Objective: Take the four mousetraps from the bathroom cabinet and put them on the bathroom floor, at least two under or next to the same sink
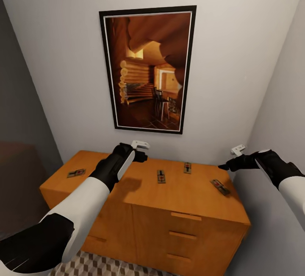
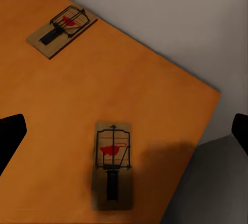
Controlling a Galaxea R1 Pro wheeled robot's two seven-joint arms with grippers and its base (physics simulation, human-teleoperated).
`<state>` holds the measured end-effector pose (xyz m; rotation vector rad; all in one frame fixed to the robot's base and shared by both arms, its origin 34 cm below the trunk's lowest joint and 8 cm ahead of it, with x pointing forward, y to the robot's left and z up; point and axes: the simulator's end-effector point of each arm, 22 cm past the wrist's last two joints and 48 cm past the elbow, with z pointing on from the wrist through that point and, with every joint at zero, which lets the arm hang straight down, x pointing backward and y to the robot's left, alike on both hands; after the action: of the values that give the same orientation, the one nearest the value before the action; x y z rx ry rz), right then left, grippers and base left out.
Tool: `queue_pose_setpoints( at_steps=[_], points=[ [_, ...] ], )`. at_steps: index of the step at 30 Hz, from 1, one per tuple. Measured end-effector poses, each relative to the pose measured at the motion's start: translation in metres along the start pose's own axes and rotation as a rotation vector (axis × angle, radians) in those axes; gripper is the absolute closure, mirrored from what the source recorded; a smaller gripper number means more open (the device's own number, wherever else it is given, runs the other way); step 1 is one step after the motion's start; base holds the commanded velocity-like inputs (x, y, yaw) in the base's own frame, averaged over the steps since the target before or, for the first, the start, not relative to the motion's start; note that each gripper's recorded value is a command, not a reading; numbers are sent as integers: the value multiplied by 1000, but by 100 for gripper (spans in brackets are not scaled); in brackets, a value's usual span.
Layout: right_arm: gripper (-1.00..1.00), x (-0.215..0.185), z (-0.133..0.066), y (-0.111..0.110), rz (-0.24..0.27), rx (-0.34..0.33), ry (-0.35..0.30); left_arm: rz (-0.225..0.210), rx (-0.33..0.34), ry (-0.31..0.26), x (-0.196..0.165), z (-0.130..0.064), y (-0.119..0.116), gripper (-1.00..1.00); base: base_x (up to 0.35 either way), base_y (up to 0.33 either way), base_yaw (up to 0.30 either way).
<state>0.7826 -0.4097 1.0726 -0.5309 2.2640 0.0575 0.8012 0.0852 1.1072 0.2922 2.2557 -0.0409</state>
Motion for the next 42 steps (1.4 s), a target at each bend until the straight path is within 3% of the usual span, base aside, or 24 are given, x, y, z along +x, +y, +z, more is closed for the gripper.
queue_pose_setpoints(
  at_steps=[17, 26, 42],
  points=[
    [-100, 1, 1, 1, -2, -4, 5, -6, 6, -9, -2, 1, -2, -100, 59, 0, 0],
    [-100, 8, 4, 6, -39, -7, 36, -8, 4, 4, 6, 6, -1, -100, 1, 0, 0],
    [-100, 9, 5, 8, -45, -14, 45, -18, -2, -25, 7, 13, 2, -100, 0, 0, 0]
  ],
)
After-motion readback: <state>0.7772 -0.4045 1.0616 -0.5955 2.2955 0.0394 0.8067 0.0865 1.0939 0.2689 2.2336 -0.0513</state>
